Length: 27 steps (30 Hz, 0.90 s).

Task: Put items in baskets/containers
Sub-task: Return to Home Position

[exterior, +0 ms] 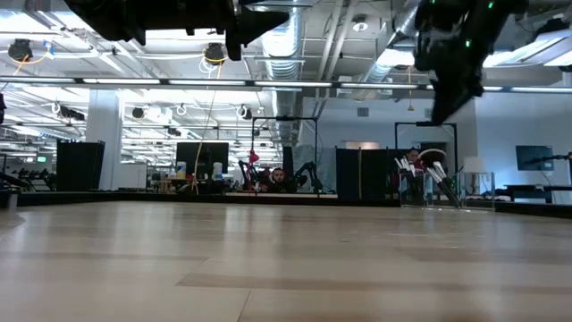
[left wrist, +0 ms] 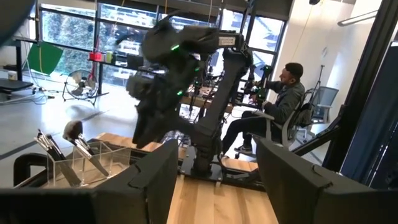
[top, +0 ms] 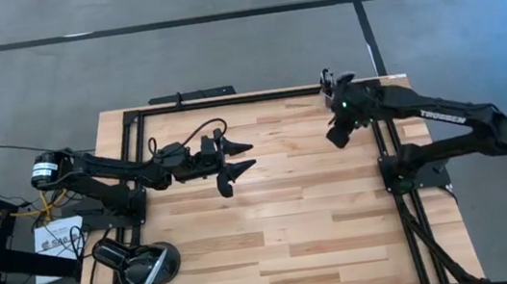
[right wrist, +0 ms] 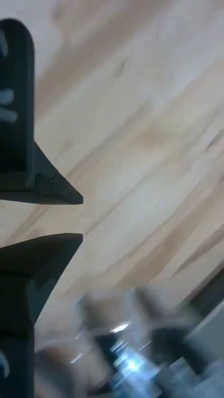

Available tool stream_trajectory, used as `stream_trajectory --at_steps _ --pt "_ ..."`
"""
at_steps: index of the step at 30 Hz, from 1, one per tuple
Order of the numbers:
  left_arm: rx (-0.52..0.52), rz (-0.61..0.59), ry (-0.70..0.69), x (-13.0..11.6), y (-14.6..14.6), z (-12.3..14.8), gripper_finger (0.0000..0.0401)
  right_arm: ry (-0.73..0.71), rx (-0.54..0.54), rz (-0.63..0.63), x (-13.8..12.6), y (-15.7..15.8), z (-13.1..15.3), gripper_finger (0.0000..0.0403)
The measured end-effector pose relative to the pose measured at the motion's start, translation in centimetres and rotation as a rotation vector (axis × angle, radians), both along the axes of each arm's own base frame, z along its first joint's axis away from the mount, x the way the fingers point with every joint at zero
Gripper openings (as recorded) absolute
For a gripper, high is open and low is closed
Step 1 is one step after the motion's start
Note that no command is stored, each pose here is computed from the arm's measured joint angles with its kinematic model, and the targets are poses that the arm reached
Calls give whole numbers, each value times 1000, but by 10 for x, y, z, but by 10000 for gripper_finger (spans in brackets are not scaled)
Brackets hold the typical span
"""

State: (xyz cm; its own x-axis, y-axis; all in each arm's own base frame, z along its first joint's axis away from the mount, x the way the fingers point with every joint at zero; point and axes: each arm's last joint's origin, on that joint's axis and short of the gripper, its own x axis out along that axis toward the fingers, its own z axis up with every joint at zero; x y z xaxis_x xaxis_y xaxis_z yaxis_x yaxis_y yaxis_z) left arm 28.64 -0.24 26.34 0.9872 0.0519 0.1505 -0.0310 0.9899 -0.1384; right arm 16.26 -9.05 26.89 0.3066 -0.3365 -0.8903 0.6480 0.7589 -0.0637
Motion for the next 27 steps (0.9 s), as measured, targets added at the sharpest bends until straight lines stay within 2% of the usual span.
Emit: stream_trajectory --at_steps 8,14,20,27 --pt "20 2 33 0 0 -3 213 -294 -91 313 30 62 23 77" --pt "23 9 90 -6 2 -1 213 -479 -120 473 41 98 37 77" --pt "26 -30 74 -16 -2 11 213 -496 -111 573 46 118 36 77" --pt "22 -52 71 -16 -6 11 213 -520 -208 628 61 127 34 77"
